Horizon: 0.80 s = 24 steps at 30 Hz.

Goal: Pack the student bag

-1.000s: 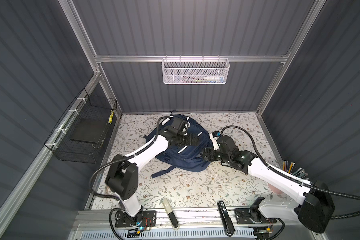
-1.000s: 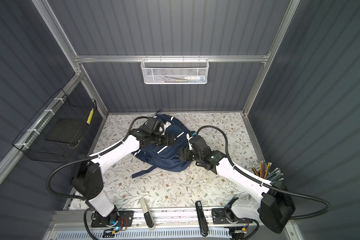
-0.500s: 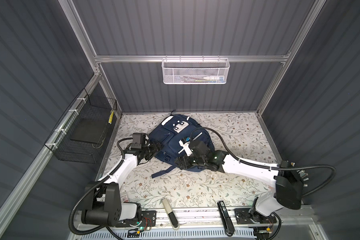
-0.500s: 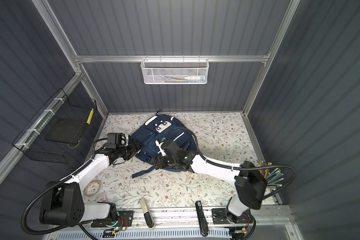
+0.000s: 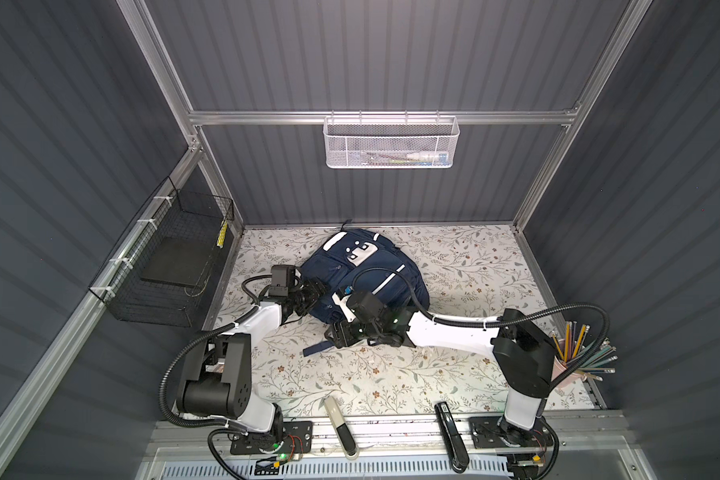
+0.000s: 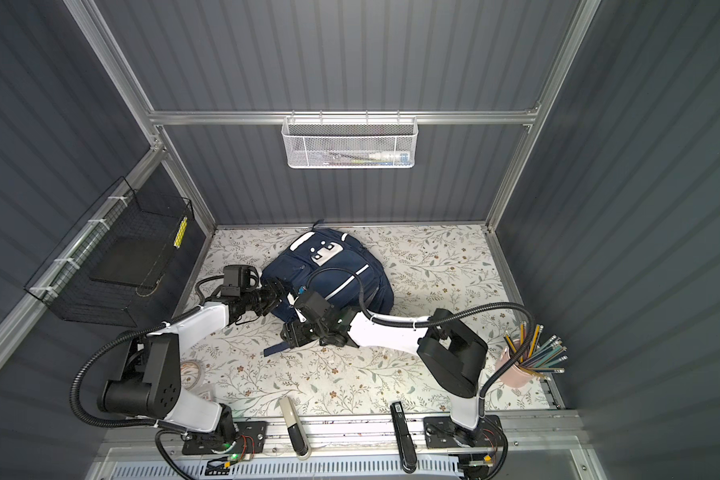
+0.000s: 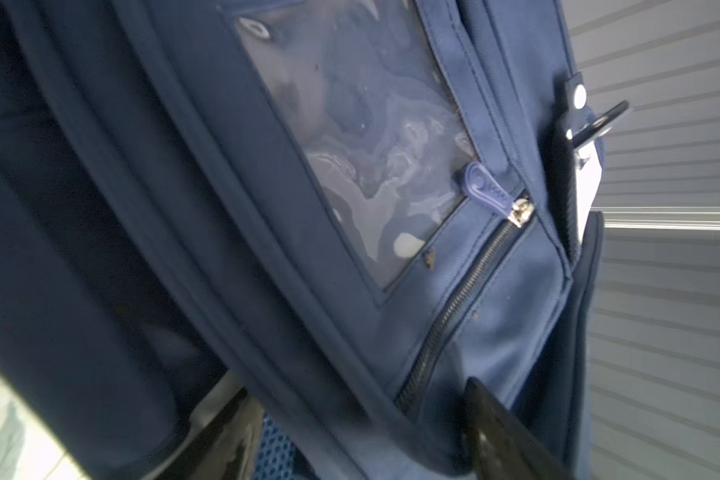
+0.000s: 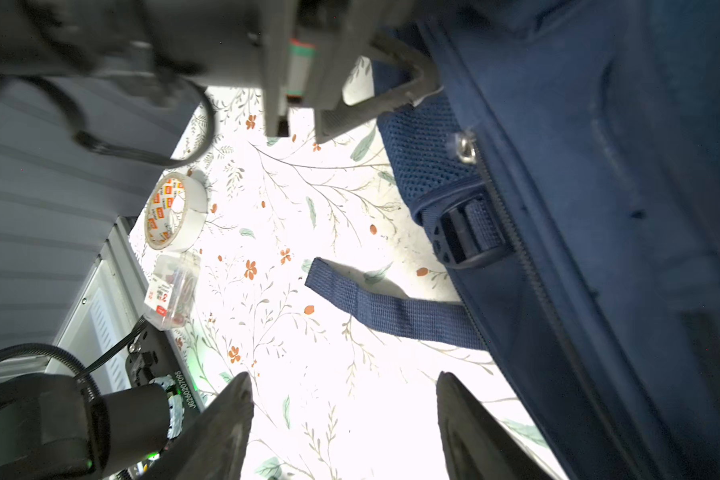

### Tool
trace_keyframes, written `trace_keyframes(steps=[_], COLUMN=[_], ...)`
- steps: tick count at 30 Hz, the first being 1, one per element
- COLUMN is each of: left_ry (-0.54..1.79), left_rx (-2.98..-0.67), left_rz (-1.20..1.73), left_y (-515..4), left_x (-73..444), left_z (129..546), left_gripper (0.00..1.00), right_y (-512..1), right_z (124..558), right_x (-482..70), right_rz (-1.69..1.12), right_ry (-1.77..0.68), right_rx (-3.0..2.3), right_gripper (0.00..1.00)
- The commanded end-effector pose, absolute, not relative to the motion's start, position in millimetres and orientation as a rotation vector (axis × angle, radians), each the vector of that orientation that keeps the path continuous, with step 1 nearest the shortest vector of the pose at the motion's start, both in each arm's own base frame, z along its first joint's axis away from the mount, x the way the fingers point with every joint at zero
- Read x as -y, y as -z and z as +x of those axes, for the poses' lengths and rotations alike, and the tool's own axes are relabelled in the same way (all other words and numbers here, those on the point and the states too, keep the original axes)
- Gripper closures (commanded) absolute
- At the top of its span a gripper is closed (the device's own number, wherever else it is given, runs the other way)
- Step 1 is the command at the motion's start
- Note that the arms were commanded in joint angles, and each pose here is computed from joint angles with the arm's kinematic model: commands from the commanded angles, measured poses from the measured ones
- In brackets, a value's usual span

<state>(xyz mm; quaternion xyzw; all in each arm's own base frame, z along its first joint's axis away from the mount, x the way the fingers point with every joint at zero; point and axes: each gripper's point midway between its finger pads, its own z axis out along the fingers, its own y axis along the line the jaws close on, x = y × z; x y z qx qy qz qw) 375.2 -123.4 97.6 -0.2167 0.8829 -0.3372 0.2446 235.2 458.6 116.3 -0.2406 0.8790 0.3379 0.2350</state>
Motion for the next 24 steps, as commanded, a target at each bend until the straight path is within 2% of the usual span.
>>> trace_keyframes(steps=[1, 3, 6, 9, 11, 15, 24], left_ry=[0.901, 0.883, 0.900, 0.861, 0.830, 1.004, 1.197], left_rx=[-2.422, -2.427, -2.443, -2.526, -2.551, -2.518, -2.477], left_rz=[-0.583, -0.577, -0.562, -0.386, -0.302, -0.336, -0.346], left_y=[-98, -96, -84, -81, -87, -99, -126], left_x=[123, 122, 126, 158, 179, 199, 231], left_z=[364, 365, 372, 377, 378, 369, 328], left_gripper=[0.23, 0.25, 0.44, 0.80, 0.92, 1.00, 1.00], right_y=[-114, -110, -111, -109, -105, -100, -105], right_z=[261, 273, 282, 288, 295, 310, 340], right_x=[-460, -454, -450, -446, -436, -414, -378], right_rz=[-0.564, -0.524, -0.500, -0.477, -0.448, -0.395, -0.304], right_ry=[-0.939, -0.910, -0.894, -0.858, -0.789, -0.685, -0.517], right_rx=[-2.421, -2.421, -2.409, -2.390, -2.383, -2.384, -2.336], right_gripper=[0.30, 0.30, 0.32, 0.36, 0.42, 0.49, 0.51])
